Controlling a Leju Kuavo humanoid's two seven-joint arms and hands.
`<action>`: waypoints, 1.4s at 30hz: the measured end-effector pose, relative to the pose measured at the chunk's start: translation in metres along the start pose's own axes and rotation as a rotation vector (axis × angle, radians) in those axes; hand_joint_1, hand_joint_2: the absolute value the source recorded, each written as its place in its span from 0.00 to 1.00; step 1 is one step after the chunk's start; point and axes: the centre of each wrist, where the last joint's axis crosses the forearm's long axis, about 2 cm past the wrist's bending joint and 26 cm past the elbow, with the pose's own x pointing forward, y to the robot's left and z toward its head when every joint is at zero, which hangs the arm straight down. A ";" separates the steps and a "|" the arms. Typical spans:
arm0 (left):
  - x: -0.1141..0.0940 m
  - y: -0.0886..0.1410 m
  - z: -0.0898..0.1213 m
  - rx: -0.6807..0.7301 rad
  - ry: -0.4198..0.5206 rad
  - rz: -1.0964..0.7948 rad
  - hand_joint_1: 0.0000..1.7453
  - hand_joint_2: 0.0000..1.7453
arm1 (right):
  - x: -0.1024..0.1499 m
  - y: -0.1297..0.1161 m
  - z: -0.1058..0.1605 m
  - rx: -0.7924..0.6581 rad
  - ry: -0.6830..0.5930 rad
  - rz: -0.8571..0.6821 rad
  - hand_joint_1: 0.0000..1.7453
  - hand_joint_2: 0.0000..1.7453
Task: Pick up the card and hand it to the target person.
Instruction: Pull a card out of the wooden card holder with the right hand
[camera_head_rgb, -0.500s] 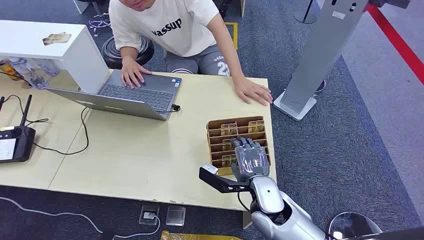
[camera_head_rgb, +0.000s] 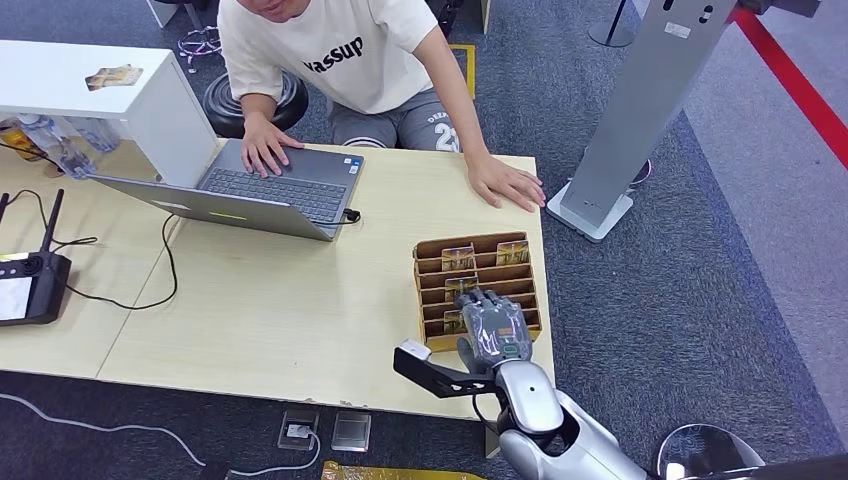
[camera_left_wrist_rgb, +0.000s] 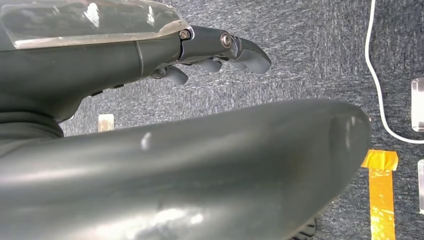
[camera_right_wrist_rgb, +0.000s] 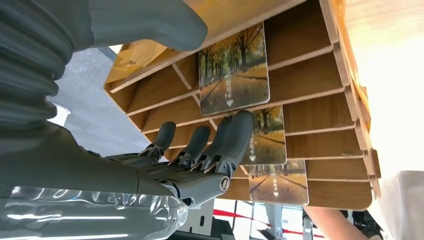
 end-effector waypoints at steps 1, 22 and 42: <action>0.000 0.000 0.000 0.000 0.000 0.000 0.00 0.00 | 0.000 0.001 0.000 0.002 0.000 -0.001 0.51 1.00; 0.000 0.000 0.000 0.004 -0.007 0.000 0.00 0.00 | 0.003 0.004 -0.001 0.004 -0.006 -0.005 0.78 1.00; 0.000 0.002 -0.001 -0.010 -0.038 -0.006 0.00 1.00 | 0.002 0.002 -0.002 0.007 -0.006 -0.024 0.92 1.00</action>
